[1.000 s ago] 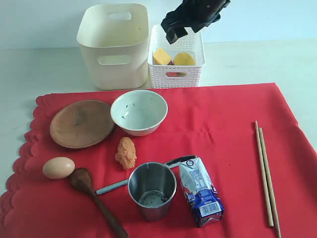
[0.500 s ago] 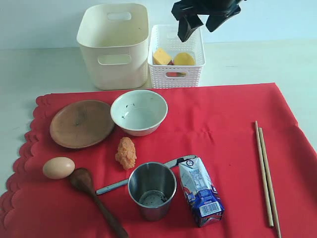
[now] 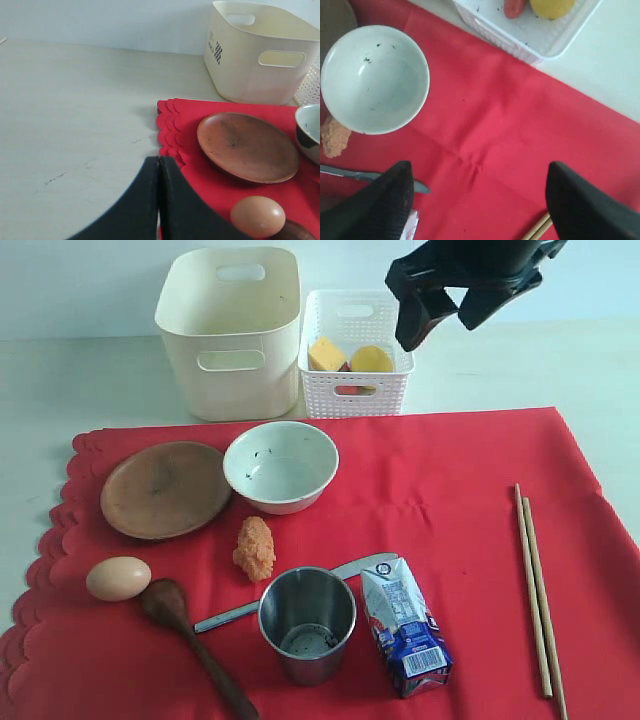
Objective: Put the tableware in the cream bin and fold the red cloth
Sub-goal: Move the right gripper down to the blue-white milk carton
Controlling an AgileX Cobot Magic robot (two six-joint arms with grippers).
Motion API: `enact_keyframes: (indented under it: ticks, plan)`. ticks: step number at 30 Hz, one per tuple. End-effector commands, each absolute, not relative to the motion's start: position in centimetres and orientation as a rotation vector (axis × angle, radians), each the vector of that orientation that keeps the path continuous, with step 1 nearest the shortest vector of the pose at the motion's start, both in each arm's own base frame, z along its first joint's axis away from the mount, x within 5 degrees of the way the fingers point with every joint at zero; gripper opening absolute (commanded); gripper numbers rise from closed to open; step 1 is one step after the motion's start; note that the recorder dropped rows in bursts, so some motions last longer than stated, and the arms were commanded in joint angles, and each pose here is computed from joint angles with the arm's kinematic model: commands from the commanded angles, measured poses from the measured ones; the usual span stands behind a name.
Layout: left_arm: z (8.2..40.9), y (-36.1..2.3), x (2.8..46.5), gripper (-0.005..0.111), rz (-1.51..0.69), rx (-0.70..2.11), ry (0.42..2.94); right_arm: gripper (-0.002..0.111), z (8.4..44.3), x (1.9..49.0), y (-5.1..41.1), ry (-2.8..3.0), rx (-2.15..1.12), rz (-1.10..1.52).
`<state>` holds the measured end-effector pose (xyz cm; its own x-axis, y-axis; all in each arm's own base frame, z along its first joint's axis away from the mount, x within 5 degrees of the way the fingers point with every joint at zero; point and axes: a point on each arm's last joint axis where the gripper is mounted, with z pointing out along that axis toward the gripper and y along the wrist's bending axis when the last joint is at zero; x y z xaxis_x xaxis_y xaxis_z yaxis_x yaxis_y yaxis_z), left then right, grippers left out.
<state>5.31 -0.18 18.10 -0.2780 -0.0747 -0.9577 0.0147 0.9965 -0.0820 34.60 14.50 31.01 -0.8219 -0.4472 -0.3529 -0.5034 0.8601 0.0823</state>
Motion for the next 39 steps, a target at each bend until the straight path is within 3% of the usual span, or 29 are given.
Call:
enact_keyframes:
  ticks: [1, 14, 25, 39]
  plan:
    - [18.1, -0.1, 5.3, 0.000, -0.082, -0.045, 1.839, 0.070, 31.8, 32.3, 13.5, 2.694, -0.694, 0.244]
    - [18.1, -0.1, 5.3, 0.000, -0.082, -0.045, 1.839, 0.069, 32.1, 25.9, 11.5, 2.596, -0.683, 0.310]
    - [18.1, -0.1, 5.3, 0.000, -0.083, -0.047, 1.839, 0.069, 28.1, 20.5, 15.6, 2.552, -1.042, 0.337]
    - [18.1, -0.1, 5.3, 0.000, -0.083, -0.047, 1.839, 0.069, 22.5, 18.0, 16.6, 2.558, -1.121, 0.337]
